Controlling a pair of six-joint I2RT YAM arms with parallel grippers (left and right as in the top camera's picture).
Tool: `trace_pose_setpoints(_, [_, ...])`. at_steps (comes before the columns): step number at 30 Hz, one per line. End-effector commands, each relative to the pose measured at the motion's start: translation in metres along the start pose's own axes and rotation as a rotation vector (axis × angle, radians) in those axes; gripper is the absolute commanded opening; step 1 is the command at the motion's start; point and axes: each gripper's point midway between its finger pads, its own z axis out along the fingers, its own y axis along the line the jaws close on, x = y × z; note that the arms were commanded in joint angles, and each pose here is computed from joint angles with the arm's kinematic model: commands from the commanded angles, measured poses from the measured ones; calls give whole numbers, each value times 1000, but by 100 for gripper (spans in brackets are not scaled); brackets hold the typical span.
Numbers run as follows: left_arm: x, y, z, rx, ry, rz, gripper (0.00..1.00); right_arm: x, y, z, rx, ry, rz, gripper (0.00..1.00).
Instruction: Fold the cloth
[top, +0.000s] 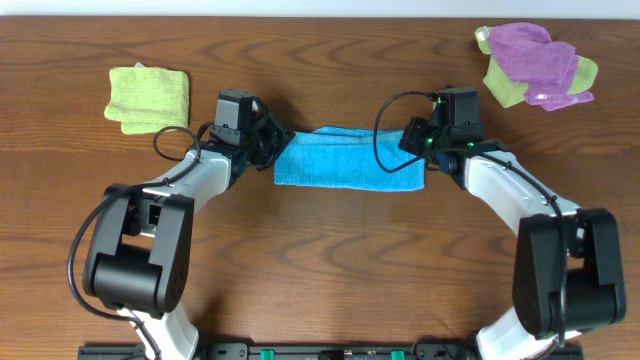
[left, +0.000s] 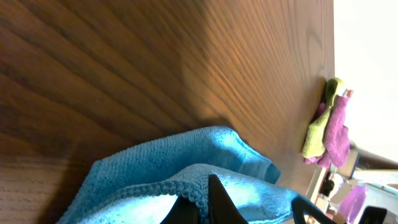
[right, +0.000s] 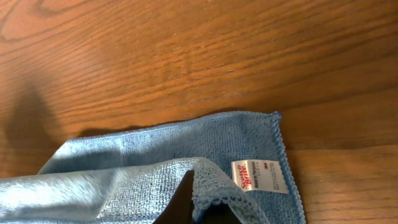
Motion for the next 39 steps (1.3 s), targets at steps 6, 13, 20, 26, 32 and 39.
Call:
trace_pose_setpoints(6, [-12,6,6,-29,-50,19,6,3,-6,14,32,8,-21,1])
trace_pose_setpoints(13, [-10,17,24,-17,-18,13,6,-5,-11,14,67,-29,-28,1])
trace_pose_setpoints(20, [-11,20,25,-24,-21,23,6,-6,-14,14,81,-35,-42,1])
trace_pose_setpoints(26, [-10,19,25,-21,-16,61,21,-6,-13,14,79,-36,-43,27])
trace_pose_setpoints(32, [-10,9,23,20,-5,109,57,-7,-7,14,47,-35,-45,45])
trace_pose_setpoints(39, [-26,-5,3,72,-27,149,87,-18,6,-1,7,-71,-52,45])
